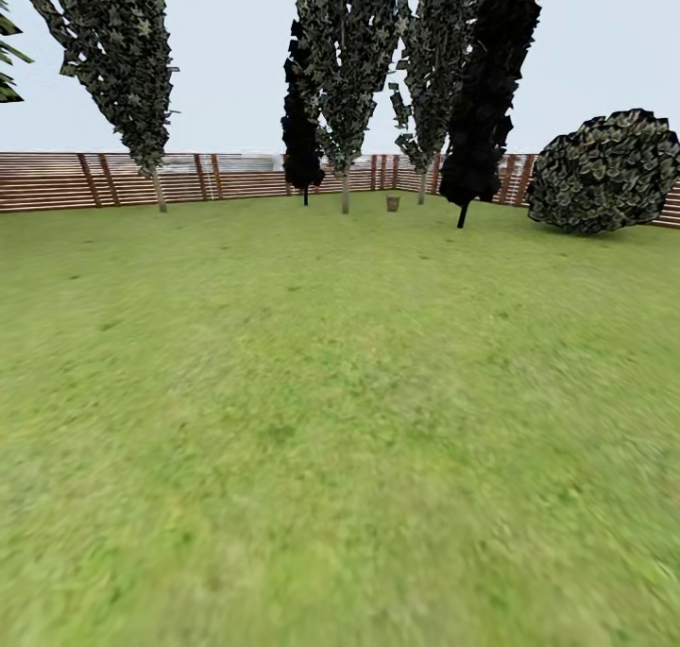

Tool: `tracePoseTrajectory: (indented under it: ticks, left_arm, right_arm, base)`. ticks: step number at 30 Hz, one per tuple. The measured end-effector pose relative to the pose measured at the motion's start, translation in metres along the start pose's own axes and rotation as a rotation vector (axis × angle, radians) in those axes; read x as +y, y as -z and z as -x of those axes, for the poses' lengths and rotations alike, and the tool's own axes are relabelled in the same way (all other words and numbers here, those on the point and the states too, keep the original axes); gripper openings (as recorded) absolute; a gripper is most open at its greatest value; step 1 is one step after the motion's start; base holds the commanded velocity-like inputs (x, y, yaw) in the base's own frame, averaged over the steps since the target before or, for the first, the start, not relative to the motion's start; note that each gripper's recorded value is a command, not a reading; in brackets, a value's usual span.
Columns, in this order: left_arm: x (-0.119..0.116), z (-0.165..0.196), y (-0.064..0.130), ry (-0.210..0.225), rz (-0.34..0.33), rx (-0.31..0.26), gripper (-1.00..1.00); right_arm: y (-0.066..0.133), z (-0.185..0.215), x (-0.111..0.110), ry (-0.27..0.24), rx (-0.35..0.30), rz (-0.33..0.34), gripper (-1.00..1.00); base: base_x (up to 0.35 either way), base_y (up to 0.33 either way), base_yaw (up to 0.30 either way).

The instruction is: Take the three Easter eggs out of the wicker basket on the lawn in the garden, then place them on the lawn next to a single tree (choose any tree) so that all three eggs are next to the same tree and none are left in the basket.

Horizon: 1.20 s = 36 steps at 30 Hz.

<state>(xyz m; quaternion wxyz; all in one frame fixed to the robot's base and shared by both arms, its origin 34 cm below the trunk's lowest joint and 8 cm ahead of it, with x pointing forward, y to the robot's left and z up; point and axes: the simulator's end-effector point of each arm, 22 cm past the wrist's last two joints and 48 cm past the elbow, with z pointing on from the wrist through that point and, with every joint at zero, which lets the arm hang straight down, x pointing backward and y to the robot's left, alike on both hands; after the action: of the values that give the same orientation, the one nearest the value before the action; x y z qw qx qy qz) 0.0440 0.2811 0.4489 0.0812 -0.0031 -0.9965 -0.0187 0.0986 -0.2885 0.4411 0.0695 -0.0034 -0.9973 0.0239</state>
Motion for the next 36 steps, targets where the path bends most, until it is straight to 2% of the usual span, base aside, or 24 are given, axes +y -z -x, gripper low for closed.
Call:
tracePoseTrajectory:
  ticks: [36]
  left_arm:
    - [-0.0003,-0.0001,0.0,0.0,0.0,0.0,1.0]
  right_arm:
    - [0.0,0.0001,0.0001,-0.003,0.0,0.0,1.0]
  base:
    - [0.33,0.0,0.0]
